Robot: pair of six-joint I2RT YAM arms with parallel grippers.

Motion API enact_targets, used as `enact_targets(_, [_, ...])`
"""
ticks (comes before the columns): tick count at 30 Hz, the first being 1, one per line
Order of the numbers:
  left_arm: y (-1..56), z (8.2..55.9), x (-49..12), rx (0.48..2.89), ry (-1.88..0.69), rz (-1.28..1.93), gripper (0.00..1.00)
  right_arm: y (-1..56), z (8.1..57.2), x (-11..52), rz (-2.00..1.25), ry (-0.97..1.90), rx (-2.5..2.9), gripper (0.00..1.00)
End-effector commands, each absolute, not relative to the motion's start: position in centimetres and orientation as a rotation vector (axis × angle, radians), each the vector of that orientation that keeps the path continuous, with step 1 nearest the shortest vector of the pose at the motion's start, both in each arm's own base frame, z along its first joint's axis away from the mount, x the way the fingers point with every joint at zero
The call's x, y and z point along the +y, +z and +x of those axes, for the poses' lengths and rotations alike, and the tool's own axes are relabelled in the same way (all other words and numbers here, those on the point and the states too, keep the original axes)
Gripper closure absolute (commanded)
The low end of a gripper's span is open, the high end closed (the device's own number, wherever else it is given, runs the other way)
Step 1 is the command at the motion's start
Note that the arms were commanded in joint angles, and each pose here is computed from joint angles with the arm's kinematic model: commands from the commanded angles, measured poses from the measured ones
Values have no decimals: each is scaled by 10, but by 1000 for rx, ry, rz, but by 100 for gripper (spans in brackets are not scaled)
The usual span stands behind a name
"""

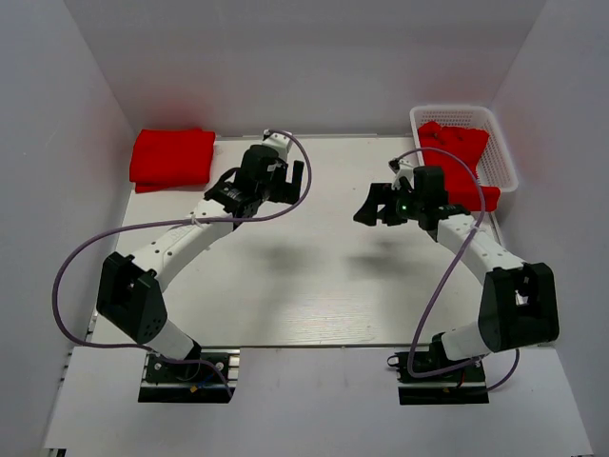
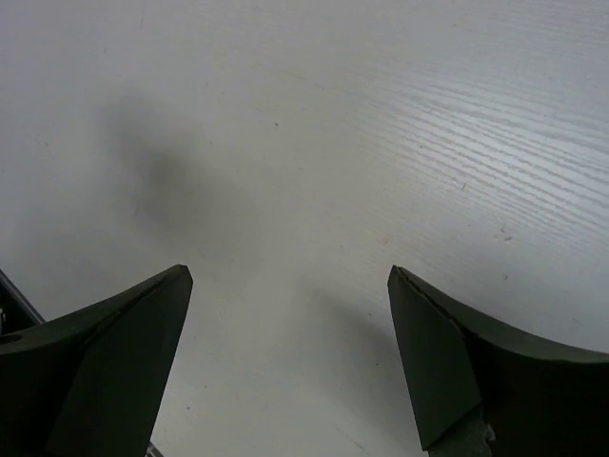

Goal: Fold and stack the t-shirts
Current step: Grab crumpled tshirt from bin with the right arm

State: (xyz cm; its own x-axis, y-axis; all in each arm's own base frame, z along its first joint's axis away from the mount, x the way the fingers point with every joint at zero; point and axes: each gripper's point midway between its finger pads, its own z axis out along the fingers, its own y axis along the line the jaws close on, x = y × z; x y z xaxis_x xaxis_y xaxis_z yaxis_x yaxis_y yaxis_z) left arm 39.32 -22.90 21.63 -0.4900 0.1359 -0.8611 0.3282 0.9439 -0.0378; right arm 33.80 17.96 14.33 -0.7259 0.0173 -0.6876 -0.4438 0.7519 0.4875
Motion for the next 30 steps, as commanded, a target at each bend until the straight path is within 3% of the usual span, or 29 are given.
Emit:
enact_targets(1, [250,411,-221,1999,-191,313,0,173,374,181,-303,785,2123,10])
enact_targets(5, [261,423,-201,1997,-141,280,0,193,412,167,-208,674,2082,10])
enact_targets(6, [259,426,-197,2008,-130,271,0,174,415,157,-167,616,2167,10])
enact_targets(7, [254,432,-188,2020,-112,253,0,215,436,157,-175,598,2085,10])
enact_targets(8, [254,434,-184,2023,-117,247,0,212,447,150,-140,563,2106,10])
enact_targets(10, [240,443,-174,2056,-114,234,0,233,474,119,-5,422,2093,10])
enact_targets(12, [238,446,-169,2080,-134,223,0,214,492,94,65,336,2141,10])
enact_targets(13, [235,446,-163,2096,-146,209,0,244,510,66,135,233,2091,10])
enact_targets(15, [233,447,-158,2107,-145,202,0,200,522,36,217,140,2226,10])
enact_targets(16, [233,447,-158,2107,-145,202,0,236,535,9,274,98,2172,10])
enact_targets(18, [222,447,-147,2132,-126,183,0,196,545,-16,340,71,2267,10])
enact_targets(19, [224,448,-148,2123,-134,172,0,209,553,-43,389,43,2226,10])
enact_targets(20, [224,450,-144,2125,-134,149,0,174,561,-53,409,17,2295,10])
enact_targets(22, [224,451,-141,2127,-145,129,0,173,565,-81,448,-41,2298,10])
enact_targets(30, [210,466,-145,2179,-196,57,0,109,596,-107,288,-99,2362,10])
